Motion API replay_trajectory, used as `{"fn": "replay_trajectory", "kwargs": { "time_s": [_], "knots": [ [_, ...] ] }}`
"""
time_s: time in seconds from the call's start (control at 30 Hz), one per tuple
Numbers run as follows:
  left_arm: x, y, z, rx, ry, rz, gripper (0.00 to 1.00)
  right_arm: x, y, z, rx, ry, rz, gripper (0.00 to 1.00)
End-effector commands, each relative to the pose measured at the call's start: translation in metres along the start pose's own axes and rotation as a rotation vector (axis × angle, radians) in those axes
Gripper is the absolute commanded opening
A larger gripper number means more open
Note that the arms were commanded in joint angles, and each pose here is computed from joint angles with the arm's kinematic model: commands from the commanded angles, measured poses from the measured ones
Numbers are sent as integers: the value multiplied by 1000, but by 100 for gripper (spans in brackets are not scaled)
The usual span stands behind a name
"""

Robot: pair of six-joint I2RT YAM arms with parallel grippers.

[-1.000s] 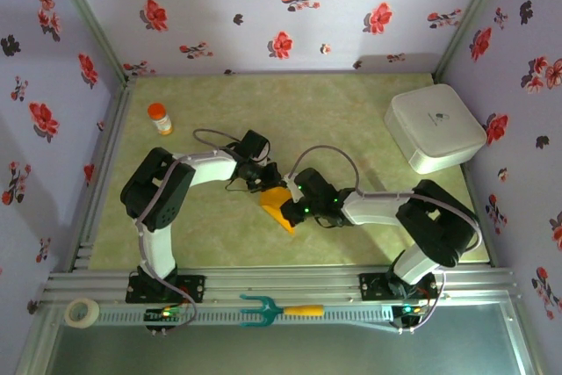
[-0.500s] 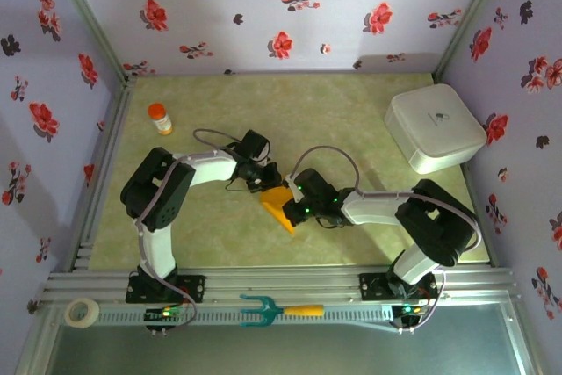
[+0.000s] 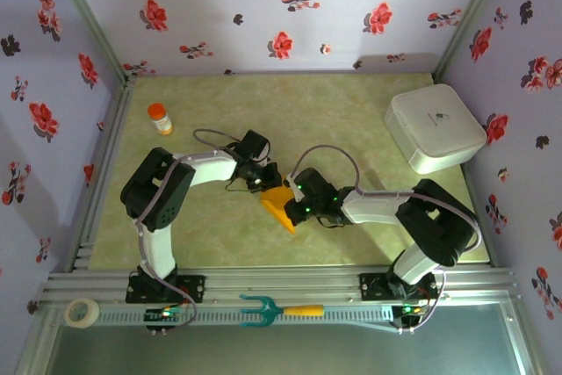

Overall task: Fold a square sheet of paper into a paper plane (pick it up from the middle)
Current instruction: Third fold the triangle at the center of the table.

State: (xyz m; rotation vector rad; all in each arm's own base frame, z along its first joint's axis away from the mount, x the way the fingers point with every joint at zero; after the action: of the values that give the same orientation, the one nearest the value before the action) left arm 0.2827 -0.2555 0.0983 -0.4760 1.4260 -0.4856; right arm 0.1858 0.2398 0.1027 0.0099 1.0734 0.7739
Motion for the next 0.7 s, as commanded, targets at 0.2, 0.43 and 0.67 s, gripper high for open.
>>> {"fn": "replay_trajectory", "kwargs": {
  "time_s": [0.2,0.43,0.67],
  "knots": [
    [4,5,-7,-3,23,42,11,3,-2,4,18,3,-23,3],
    [4,5,-8,0,22,40,11,7,-5,3,25,16,-37,3],
    [3,4,-7,0,18,40,11,8,-6,1,27,29,-46,3]
  ]
}}
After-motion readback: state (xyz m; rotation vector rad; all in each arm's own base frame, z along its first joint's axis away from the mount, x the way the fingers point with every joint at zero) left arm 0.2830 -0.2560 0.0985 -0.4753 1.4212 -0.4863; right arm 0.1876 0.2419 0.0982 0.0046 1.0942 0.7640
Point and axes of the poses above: each hand's point on the last joint's axis, 136 mm out from that joint toward the fingers, its own x axis out along the fingers, its own y axis along the line the jaws close on, z = x × y, the point moved 10 cm from there along -x, back along the fingers, and after that the axes turned 1 degree about x, right-handed, at the moved point
